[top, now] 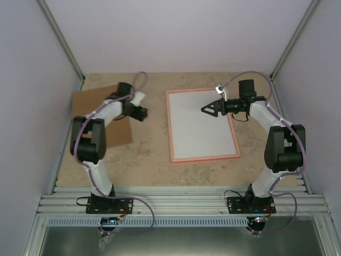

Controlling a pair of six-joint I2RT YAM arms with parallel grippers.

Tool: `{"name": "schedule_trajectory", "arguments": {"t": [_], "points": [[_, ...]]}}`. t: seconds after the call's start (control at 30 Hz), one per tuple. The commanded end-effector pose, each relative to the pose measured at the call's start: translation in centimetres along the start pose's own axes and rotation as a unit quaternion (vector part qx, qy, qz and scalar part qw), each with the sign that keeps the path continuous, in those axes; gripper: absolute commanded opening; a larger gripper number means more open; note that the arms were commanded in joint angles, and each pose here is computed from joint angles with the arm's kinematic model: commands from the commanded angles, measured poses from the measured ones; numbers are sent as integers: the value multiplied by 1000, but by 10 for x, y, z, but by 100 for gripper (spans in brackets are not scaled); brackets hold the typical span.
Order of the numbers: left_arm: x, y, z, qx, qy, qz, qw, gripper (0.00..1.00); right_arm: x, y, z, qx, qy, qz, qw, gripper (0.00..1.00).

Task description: Put the photo into the frame

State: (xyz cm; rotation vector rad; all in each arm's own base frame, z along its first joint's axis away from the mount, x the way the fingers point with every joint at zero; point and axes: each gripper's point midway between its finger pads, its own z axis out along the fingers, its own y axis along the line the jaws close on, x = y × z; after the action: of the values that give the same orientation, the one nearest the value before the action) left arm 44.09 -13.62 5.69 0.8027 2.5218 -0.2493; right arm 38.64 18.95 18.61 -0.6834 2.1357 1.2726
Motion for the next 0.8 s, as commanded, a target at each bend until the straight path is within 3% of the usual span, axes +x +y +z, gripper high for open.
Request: {"name": "schedule_trajectory", "arguments": {"t": [0.0,0.17,0.5,0.77], "points": [[10,93,-63,-104,-73,-146,981,96,-5,10,0,-17,-12,-8,1000,98],[66,151,-98,-190,-64,-220,955,99,-6,15,0,-20,-14,-15,1000,98],[127,189,-123,-204,-49,-272,939,99,-3,45,45,-9,9,-21,1000,96],[183,224,-143,-255,-47,-380,888,99,1,72,80,-44,23,-39,998,96]]}}
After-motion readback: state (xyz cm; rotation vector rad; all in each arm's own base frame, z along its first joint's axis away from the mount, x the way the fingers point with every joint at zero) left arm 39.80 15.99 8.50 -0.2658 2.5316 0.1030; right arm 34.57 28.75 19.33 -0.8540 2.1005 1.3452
